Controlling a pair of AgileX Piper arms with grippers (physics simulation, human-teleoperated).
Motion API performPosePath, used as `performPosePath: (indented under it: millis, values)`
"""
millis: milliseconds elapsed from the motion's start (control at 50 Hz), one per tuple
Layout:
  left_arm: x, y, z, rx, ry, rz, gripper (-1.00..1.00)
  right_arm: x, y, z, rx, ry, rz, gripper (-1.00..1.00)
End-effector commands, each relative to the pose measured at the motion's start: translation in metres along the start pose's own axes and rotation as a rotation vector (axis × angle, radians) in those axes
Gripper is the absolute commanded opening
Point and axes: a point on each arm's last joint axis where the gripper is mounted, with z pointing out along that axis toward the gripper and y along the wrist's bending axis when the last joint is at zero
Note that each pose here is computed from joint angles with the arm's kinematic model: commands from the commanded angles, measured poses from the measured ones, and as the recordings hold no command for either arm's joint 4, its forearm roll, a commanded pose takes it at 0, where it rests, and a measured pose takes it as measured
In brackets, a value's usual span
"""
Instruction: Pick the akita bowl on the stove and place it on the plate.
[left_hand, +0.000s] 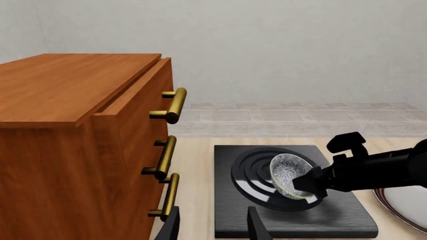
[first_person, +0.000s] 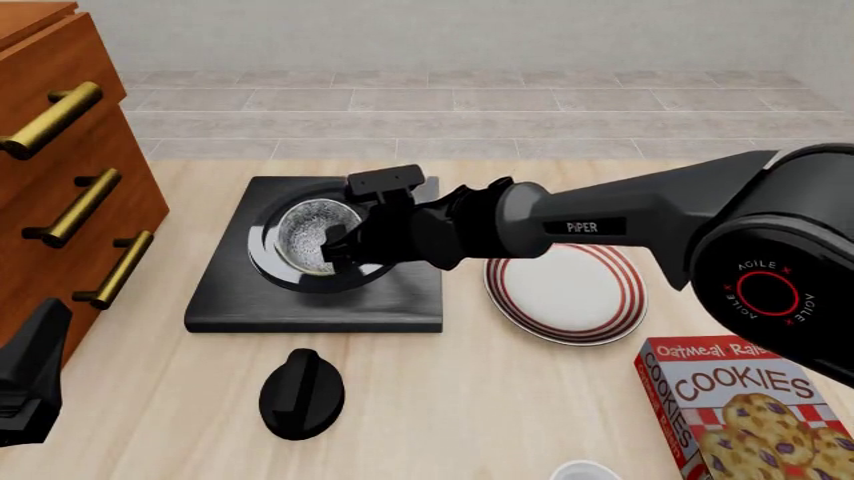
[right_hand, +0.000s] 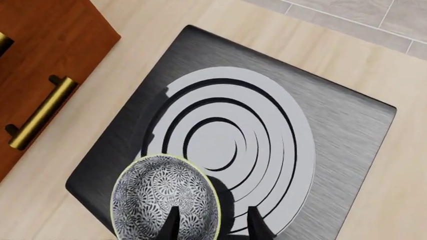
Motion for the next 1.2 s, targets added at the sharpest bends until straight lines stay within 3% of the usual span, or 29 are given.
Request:
performPosePath:
  millis: [20,80,100,440,660,760,880,1100,1200]
  values:
    - [0.0,0.0,0.0,0.0,0.0,0.0,1.0,0.005,-0.001,0.004,0.004,0.012,-0.006,1.0]
    - [0.0,0.0,0.0,0.0,0.0,0.0,1.0,0.002,-0.003,0.001,0.004,0.0,-0.005,1.0]
    - [0.0,0.0,0.0,0.0,0.0,0.0,1.0,0.0,-0.005,-0.001,0.007,-0.008,-0.004,-1.0]
    - [0.0,0.0,0.0,0.0,0.0,0.0,1.0,-0.021,0.002,-0.033,-0.013,-0.08,-0.047,-1.0]
    - [0.0,0.0,0.0,0.0,0.0,0.0,1.0,-0.035,-0.009,-0.065,0.001,-0.139,-0.022,-1.0]
    - [0.0,0.0,0.0,0.0,0.0,0.0,1.0,-0.039,-0.023,-0.083,0.022,-0.174,0.016,-1.0]
    - [0.0,0.0,0.0,0.0,-0.001,0.0,1.0,-0.022,-0.037,-0.084,0.046,-0.157,0.043,-1.0]
    - [0.0,0.0,0.0,0.0,0.0,0.0,1.0,-0.026,-0.07,-0.102,0.12,-0.144,0.057,-1.0]
    - [0.001,0.0,0.0,0.0,0.0,0.0,1.0,-0.026,-0.094,-0.113,0.176,-0.128,0.073,-1.0]
